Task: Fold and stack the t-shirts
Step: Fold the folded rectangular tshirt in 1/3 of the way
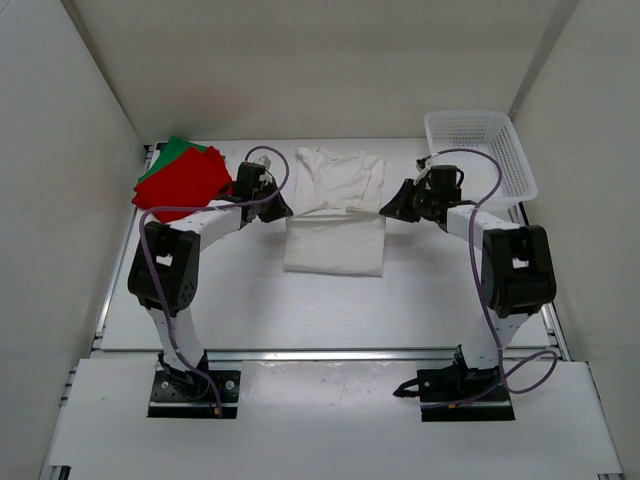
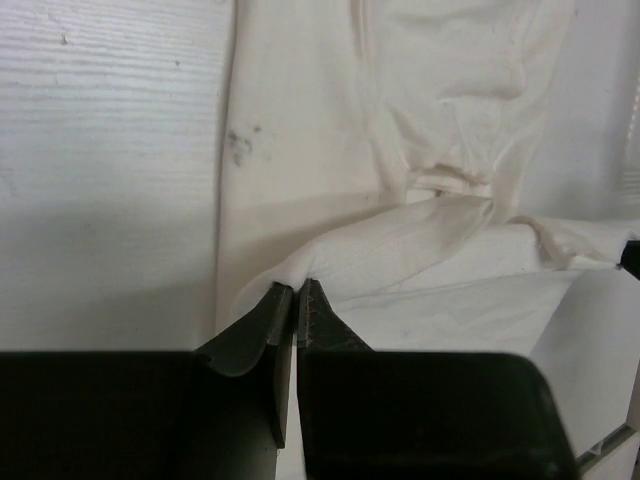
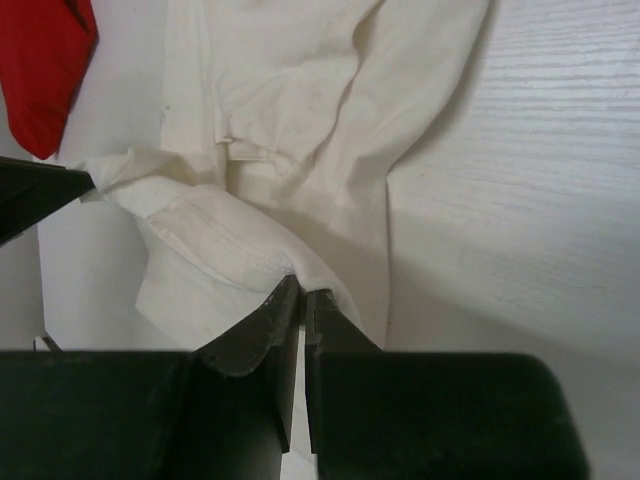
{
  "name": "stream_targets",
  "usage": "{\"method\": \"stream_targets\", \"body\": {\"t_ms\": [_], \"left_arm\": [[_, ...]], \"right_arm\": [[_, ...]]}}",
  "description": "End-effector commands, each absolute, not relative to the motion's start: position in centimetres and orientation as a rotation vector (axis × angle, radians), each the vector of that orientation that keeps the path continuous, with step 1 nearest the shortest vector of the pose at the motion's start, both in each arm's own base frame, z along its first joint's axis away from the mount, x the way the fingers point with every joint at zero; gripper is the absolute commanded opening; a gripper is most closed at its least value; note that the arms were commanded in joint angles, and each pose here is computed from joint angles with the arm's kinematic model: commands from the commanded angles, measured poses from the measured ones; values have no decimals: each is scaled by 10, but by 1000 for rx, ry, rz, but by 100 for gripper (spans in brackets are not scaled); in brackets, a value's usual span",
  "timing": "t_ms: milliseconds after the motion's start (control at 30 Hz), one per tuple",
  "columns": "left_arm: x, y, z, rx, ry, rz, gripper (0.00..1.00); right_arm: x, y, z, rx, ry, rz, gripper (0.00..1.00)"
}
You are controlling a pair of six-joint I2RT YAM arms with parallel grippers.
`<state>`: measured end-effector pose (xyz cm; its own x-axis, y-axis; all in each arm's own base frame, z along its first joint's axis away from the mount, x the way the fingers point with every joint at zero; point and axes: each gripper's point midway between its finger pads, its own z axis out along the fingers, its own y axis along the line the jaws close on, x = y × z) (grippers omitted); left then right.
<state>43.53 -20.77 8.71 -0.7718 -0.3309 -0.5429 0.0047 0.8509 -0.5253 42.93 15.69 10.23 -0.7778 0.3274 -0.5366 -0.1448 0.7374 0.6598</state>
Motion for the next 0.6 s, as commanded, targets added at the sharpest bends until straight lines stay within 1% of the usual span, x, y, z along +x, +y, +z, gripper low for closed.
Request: {"method": "stream_targets", "body": {"t_ms": [0, 67, 100, 133, 200, 233, 300, 333, 367, 433, 467, 500, 533, 567], "left_arm": [[467, -210, 115, -225, 2273, -697, 7], [474, -210, 109, -239, 2276, -716, 12], [479, -211, 114, -243, 2264, -727, 17], [481, -214, 115, -239, 2262, -750, 23], [486, -210, 120, -258, 2246, -735, 32], [487, -204, 128, -271, 2224, -733, 38], [486, -198, 143, -304, 2174, -759, 47], [483, -195, 141, -321, 2165, -771, 47], [481, -195, 164, -315, 2100, -800, 46], [457, -199, 158, -317, 2105, -826, 44], [441, -205, 158, -313, 2094, -857, 44], [435, -210, 173, -289, 2040, -891, 44], [419, -215, 165, -285, 2051, -906, 44], [403, -224, 152, -273, 2080, -918, 43]], "right_arm": [[451, 149, 106, 113, 2248, 915, 0], [461, 148, 105, 116, 2253, 908, 0], [460, 149, 99, 121, 2269, 913, 2], [466, 149, 102, 115, 2253, 909, 3], [470, 152, 107, 115, 2243, 916, 13], [473, 148, 110, 114, 2230, 928, 15], [476, 143, 127, 116, 2202, 916, 19], [473, 142, 135, 113, 2189, 905, 21], [469, 143, 138, 110, 2184, 895, 23], [457, 144, 152, 86, 2156, 851, 29], [445, 151, 148, 79, 2158, 846, 27], [439, 152, 150, 66, 2148, 842, 26], [424, 162, 142, 46, 2166, 852, 22], [410, 171, 130, 30, 2194, 838, 15]]}}
